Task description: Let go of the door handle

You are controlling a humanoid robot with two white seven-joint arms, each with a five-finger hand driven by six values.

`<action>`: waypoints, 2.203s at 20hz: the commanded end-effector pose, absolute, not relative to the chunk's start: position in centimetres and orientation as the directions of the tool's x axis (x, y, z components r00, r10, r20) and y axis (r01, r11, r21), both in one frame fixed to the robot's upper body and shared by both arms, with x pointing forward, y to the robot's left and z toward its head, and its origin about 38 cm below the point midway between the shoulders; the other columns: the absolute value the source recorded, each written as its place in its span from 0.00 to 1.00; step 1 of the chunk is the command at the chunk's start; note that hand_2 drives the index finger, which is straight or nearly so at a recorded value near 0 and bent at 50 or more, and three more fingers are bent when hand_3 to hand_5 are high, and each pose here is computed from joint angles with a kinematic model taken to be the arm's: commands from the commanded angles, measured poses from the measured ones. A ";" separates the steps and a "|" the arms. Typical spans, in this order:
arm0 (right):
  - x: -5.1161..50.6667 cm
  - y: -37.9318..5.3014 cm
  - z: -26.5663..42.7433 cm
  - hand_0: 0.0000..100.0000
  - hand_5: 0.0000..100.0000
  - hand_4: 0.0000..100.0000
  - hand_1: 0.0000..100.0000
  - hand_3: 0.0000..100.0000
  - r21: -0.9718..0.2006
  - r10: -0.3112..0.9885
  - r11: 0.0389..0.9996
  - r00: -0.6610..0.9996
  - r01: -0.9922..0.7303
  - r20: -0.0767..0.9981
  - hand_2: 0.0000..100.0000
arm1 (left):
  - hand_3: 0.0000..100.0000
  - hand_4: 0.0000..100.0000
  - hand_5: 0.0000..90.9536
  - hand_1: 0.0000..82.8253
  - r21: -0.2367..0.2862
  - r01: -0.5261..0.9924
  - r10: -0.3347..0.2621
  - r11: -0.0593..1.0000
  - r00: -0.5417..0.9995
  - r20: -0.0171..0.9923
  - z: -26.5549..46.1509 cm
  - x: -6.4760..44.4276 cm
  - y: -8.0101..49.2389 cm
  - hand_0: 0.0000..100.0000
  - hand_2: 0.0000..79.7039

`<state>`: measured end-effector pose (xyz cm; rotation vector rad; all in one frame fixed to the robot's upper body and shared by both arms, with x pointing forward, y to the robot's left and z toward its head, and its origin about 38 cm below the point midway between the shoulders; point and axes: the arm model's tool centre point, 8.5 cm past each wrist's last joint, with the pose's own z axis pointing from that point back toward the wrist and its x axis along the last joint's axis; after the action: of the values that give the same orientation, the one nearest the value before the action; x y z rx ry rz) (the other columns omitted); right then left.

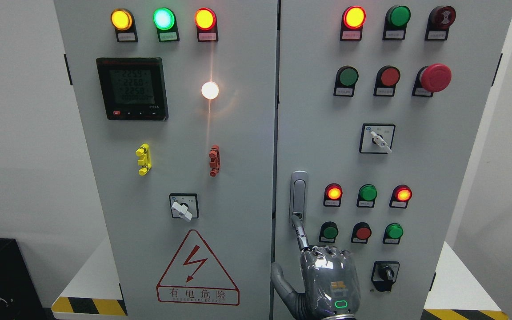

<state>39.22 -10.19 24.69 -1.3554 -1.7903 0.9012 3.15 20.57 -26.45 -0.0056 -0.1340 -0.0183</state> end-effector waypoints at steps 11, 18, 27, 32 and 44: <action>39.8 -10.4 24.5 0.44 1.00 0.99 0.25 0.99 -0.858 0.975 0.199 -0.180 0.473 0.127 0.01 | 0.00 0.00 0.00 0.67 -0.004 0.017 -0.016 1.000 0.993 0.118 -26.5 2.1 20.6 0.12 0.00; 40.0 -10.4 24.5 0.44 1.00 0.99 0.25 0.98 -0.860 0.976 0.197 -0.176 0.471 0.127 0.01 | 0.00 0.00 0.00 0.67 -0.004 0.017 -0.016 1.000 0.993 0.118 -26.5 2.1 20.6 0.12 0.00; 40.1 -10.4 24.2 0.45 1.00 0.99 0.24 0.99 -0.865 0.977 0.194 -0.174 0.463 0.126 0.02 | 0.00 0.00 0.00 0.67 -0.004 0.017 -0.016 1.000 0.993 0.118 -26.5 2.1 20.6 0.12 0.00; 40.2 -10.5 24.2 0.45 1.00 0.99 0.24 0.99 -0.865 0.977 0.193 -0.169 0.464 0.127 0.02 | 0.00 0.00 0.00 0.67 -0.004 0.017 -0.016 1.000 0.993 0.118 -26.5 2.1 20.6 0.12 0.00; 40.4 -10.8 24.0 0.45 1.00 0.99 0.24 0.99 -0.869 0.979 0.188 -0.159 0.458 0.128 0.02 | 0.00 0.00 0.00 0.67 -0.004 0.017 -0.016 1.000 0.993 0.118 -26.5 2.1 20.6 0.12 0.00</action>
<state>40.16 -10.52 24.26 -1.3636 -1.7496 0.8986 3.15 20.57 -26.45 -0.0056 -0.1338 -0.0186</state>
